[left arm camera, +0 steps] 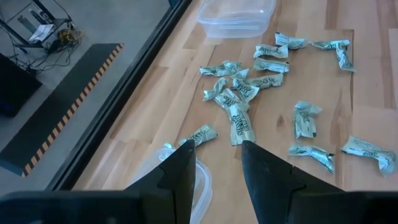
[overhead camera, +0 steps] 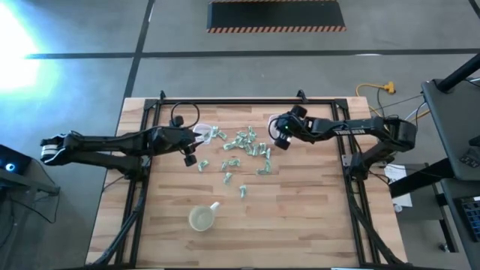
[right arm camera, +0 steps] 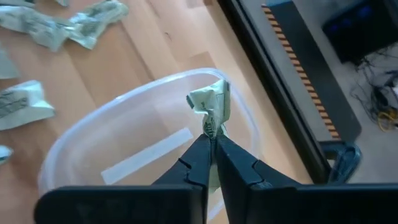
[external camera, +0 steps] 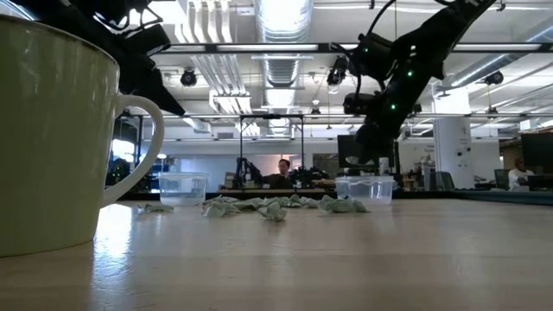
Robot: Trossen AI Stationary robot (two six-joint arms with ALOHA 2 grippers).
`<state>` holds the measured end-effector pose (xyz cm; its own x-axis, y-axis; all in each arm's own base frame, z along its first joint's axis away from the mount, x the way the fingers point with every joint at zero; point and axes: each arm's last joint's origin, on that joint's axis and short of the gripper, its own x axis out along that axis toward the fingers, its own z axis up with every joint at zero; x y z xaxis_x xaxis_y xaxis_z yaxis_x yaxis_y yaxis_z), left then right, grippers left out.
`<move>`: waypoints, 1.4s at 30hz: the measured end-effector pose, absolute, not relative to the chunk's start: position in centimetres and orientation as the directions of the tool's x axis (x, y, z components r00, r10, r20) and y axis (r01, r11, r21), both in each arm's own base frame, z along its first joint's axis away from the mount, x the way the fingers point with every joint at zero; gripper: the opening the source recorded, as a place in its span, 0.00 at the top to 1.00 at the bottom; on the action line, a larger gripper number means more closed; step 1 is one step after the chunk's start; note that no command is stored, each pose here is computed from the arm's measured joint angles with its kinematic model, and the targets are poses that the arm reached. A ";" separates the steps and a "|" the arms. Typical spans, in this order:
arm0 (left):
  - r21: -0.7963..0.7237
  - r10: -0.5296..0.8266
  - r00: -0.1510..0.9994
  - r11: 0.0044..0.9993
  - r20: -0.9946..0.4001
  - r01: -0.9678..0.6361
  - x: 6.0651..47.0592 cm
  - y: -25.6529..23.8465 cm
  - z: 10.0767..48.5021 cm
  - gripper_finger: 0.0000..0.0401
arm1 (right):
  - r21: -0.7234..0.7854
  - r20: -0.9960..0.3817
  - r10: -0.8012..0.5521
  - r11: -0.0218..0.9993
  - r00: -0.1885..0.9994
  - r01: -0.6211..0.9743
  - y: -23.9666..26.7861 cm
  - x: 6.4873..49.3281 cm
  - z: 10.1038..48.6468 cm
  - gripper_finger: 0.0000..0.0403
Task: Pick and place items into bin
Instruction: Put the green stevia packet into the rectangular transparent bin, then put the green stevia packet into the square transparent bin
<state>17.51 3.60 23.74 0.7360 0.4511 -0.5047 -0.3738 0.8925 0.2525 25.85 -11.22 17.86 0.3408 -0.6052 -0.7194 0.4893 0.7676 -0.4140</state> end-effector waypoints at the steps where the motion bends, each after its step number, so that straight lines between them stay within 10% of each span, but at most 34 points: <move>1: 0.253 0.451 0.736 0.892 -0.505 -0.374 17.5 3.6 23.7 0.72 | -0.409 -0.722 -0.598 0.775 0.348 0.482 -11.2 25.9 17.9 0.92; 15: 0.180 0.317 0.780 0.949 -0.539 -0.260 18.7 3.4 23.0 0.72 | -0.341 -0.686 -0.537 0.833 0.491 0.436 -9.6 25.6 20.6 0.72; 27: 0.142 0.203 0.731 0.979 -0.652 -0.145 23.0 2.9 20.0 0.72 | -0.215 -0.621 -0.316 0.949 0.717 0.231 -6.3 24.3 24.0 0.74; 42: 0.070 0.169 0.594 0.980 -0.787 -0.185 27.3 1.2 16.0 0.72 | -0.183 -0.706 -0.279 0.960 0.651 0.214 -5.6 22.8 20.4 0.81</move>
<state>27.34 1.15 16.01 0.5941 0.1686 -0.7865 -0.1852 0.9802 0.0702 22.77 -5.62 20.36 0.6511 -0.2794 -0.7057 0.2139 0.9596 -0.1826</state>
